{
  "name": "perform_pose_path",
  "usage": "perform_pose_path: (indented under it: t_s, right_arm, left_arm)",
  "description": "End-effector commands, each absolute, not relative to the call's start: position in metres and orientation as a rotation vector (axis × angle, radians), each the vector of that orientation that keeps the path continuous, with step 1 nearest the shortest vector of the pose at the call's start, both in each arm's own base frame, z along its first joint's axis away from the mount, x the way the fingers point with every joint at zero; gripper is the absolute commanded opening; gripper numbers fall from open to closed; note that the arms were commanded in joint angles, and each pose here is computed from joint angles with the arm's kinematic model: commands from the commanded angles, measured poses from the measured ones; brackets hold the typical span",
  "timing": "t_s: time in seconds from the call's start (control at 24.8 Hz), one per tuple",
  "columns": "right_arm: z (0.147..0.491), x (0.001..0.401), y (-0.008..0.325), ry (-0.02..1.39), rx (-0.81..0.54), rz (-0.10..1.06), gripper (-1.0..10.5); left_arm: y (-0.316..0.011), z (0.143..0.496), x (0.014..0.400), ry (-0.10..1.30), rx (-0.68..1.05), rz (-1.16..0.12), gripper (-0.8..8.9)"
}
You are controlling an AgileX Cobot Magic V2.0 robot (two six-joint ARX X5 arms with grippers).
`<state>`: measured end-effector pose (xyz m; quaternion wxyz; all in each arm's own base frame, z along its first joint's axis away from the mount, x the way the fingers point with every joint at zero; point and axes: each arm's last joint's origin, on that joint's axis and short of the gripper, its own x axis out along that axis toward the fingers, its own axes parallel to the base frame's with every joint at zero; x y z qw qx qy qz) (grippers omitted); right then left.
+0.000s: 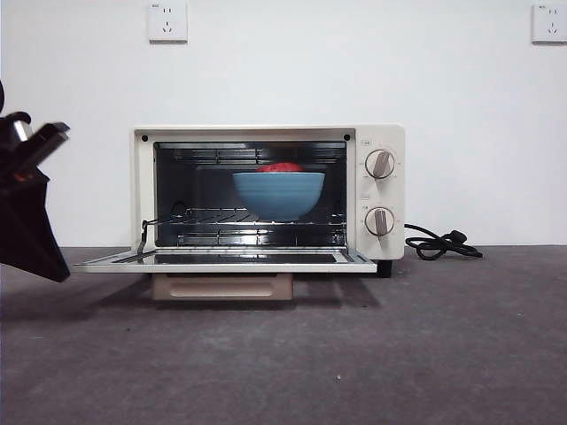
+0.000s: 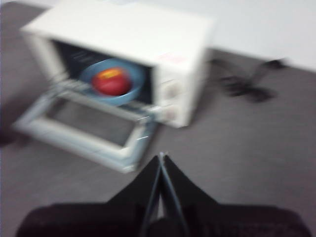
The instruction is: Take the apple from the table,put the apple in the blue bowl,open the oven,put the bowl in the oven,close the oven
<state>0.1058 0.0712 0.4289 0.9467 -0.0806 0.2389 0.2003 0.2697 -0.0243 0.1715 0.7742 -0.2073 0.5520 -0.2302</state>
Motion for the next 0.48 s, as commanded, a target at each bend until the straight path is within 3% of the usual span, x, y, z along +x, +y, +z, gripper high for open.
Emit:
perform_pose_path:
  t_s: [0.04,0.48]
  right_arm:
    - [0.412,0.107,0.078,0.515,-0.106,0.544,-0.1]
    - [0.391,0.114,0.085,0.575,-0.082,0.586,-0.1]
  left_arm:
    - [-0.023,0.165,0.274,1.202,-0.519,-0.457,-0.07]
    - [-0.021,0.148,0.282,1.239,-0.580,-0.384,-0.07]
